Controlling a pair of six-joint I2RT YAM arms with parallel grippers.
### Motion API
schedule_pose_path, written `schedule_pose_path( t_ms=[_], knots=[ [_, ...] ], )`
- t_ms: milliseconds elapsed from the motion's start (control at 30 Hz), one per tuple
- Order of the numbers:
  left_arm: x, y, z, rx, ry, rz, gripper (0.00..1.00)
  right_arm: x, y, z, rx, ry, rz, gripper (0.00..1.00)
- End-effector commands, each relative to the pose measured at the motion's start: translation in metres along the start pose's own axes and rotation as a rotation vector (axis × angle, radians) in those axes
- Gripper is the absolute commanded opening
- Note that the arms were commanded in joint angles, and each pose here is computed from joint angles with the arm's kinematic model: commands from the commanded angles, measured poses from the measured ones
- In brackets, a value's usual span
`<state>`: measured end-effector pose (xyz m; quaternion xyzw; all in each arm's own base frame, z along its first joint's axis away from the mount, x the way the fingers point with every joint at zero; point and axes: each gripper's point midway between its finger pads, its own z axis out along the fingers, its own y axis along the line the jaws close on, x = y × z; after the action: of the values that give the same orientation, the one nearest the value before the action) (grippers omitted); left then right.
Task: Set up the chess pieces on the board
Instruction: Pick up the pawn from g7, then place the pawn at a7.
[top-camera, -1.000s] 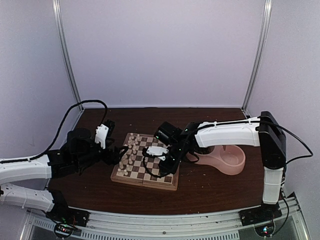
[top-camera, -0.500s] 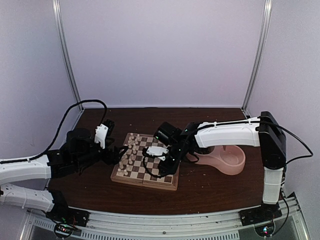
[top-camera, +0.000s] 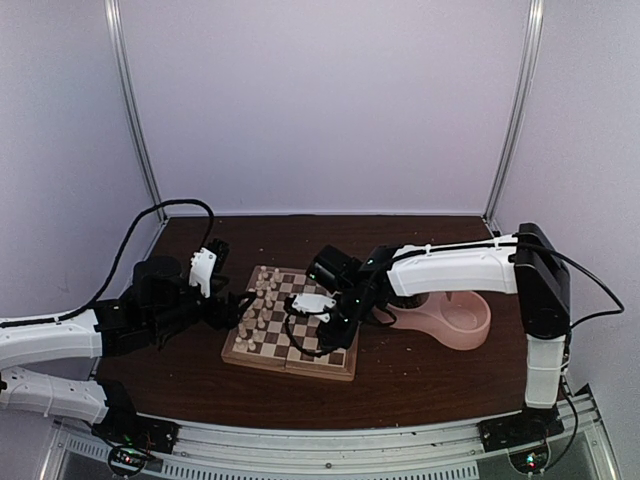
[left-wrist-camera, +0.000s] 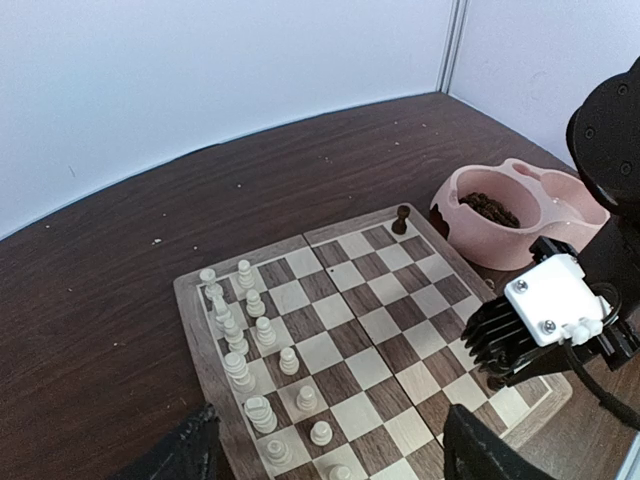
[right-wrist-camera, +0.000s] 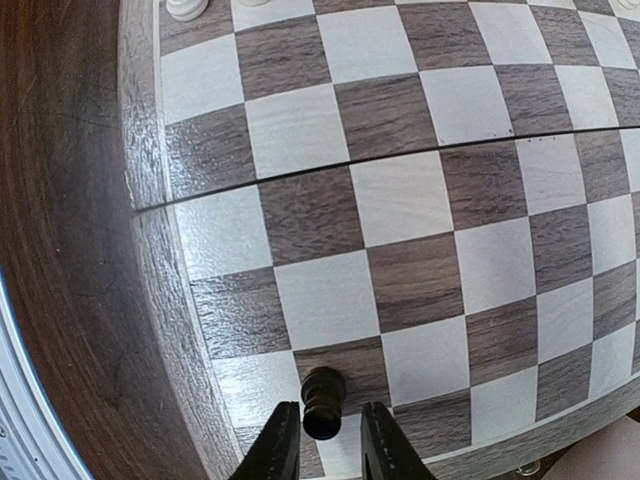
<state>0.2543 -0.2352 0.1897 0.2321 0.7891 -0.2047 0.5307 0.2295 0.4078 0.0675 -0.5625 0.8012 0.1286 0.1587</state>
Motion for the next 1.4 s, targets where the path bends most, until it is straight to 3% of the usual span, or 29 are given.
schedule_pose_path(
  t_ms=[0, 100, 333, 733, 1000, 1367],
  knots=[
    [-0.019, 0.0, -0.004, -0.004, -0.054, 0.002, 0.77, -0.005, 0.0, 0.002, 0.02, 0.006, -0.013, 0.19],
    [-0.019, 0.001, -0.004, -0.005, -0.053, 0.002, 0.77, -0.006, -0.001, 0.001, 0.027, 0.002, -0.014, 0.11],
    [-0.019, 0.001, -0.004, -0.007, -0.054, 0.003, 0.77, -0.017, -0.02, -0.023, 0.145, -0.098, 0.016, 0.04],
    [-0.018, 0.002, -0.003, -0.014, -0.051, 0.003, 0.76, -0.034, -0.081, -0.058, 0.397, -0.313, 0.196, 0.04],
    [-0.022, 0.016, -0.02, -0.075, -0.121, -0.016, 0.75, -0.034, -0.118, -0.064, 0.541, -0.347, 0.29, 0.01],
    [-0.016, 0.017, -0.011, -0.087, -0.088, -0.008, 0.75, -0.05, -0.147, -0.041, 0.457, -0.286, 0.451, 0.03]
  ],
)
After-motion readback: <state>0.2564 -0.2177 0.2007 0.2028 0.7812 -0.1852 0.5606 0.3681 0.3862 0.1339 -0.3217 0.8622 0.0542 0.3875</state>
